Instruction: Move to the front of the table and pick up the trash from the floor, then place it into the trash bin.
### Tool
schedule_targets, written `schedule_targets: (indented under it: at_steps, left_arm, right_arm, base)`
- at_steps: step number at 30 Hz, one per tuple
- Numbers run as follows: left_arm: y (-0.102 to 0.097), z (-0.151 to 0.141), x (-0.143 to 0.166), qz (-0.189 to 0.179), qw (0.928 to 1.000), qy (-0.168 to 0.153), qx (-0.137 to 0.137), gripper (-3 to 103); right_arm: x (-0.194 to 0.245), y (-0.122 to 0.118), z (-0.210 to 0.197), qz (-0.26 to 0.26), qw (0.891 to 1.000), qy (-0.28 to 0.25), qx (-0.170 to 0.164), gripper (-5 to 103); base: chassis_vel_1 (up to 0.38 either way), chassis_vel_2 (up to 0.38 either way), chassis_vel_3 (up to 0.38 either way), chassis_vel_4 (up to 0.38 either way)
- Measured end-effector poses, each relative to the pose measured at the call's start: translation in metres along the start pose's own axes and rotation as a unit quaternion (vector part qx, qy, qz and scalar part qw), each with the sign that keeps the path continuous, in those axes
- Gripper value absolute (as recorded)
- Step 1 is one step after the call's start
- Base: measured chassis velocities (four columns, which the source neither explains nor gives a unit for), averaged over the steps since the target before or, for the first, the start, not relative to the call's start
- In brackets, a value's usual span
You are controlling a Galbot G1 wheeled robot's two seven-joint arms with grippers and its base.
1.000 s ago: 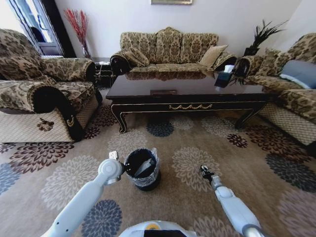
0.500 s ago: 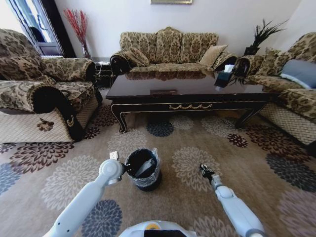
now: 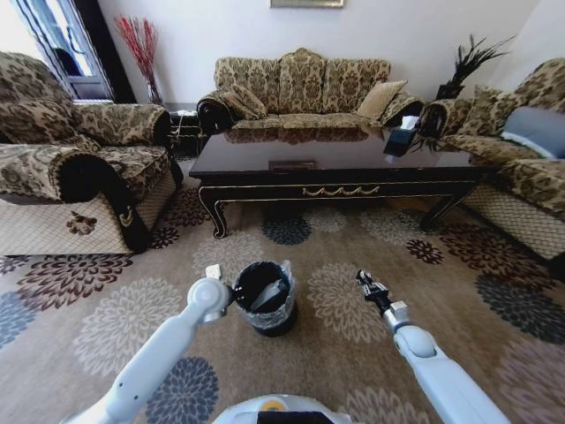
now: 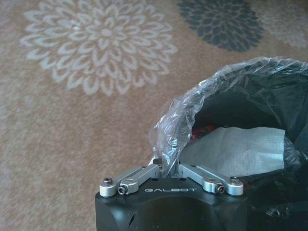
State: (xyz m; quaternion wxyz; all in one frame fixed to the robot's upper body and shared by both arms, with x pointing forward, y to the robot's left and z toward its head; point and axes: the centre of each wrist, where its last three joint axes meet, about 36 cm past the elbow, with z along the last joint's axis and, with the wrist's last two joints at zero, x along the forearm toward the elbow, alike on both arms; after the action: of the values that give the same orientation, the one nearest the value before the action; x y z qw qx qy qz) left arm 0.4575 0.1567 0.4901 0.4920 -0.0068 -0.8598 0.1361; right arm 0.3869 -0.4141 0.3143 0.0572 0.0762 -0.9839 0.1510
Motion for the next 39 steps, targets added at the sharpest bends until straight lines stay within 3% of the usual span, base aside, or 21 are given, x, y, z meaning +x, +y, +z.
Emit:
schedule_targets:
  at_steps: [9, 11, 13, 18, 26, 28, 35, 38, 39]
  left_arm:
    - [-0.047, -0.006, -0.014, 0.012, 0.9992, 0.007, -0.037, 0]
    - [-0.049, -0.005, -0.015, 0.013, 0.9991, 0.008, -0.039, 0]
    - [-0.067, 0.0, -0.018, 0.021, 0.9982, 0.013, -0.054, 0]
    - [-0.091, 0.003, -0.022, 0.031, 0.997, 0.017, -0.069, 0]
    - [-0.116, 0.014, -0.021, 0.045, 0.9954, 0.023, -0.082, 0]
    - [-0.131, 0.021, -0.021, 0.057, 0.9946, 0.027, -0.082, 0]
    - [-0.133, 0.028, -0.018, 0.063, 0.9943, 0.03, -0.081, 0]
    - [-0.13, 0.028, -0.018, 0.061, 0.9945, 0.028, -0.08, 0]
    - [-0.128, 0.028, -0.018, 0.059, 0.9946, 0.029, -0.08, 0]
  right_arm:
    - [0.033, 0.022, -0.077, -0.038, 0.995, -0.087, 0.024, 17]
    - [0.035, 0.024, -0.08, -0.04, 0.995, -0.09, 0.026, 17]
    - [0.048, 0.038, -0.099, -0.06, 0.991, -0.111, 0.037, 17]
    - [0.068, 0.058, -0.123, -0.094, 0.984, -0.143, 0.046, 17]
    - [0.094, 0.085, -0.133, -0.144, 0.973, -0.165, 0.066, 17]
    - [0.102, 0.101, -0.136, -0.161, 0.97, -0.17, 0.059, 17]
    - [0.101, 0.105, -0.132, -0.163, 0.971, -0.164, 0.06, 14]
    - [0.1, 0.106, -0.13, -0.163, 0.972, -0.16, 0.059, 30]
    - [0.1, 0.106, -0.13, -0.164, 0.972, -0.159, 0.058, 30]
  base:
    - [0.0, 0.0, 0.0, 0.0]
    - [0.0, 0.0, 0.0, 0.0]
    - [0.0, 0.0, 0.0, 0.0]
    - [0.0, 0.0, 0.0, 0.0]
    - [0.0, 0.0, 0.0, 0.0]
    - [0.0, 0.0, 0.0, 0.0]
    - [0.0, 0.0, 0.0, 0.0]
    - [0.0, 0.0, 0.0, 0.0]
    - [0.0, 0.0, 0.0, 0.0]
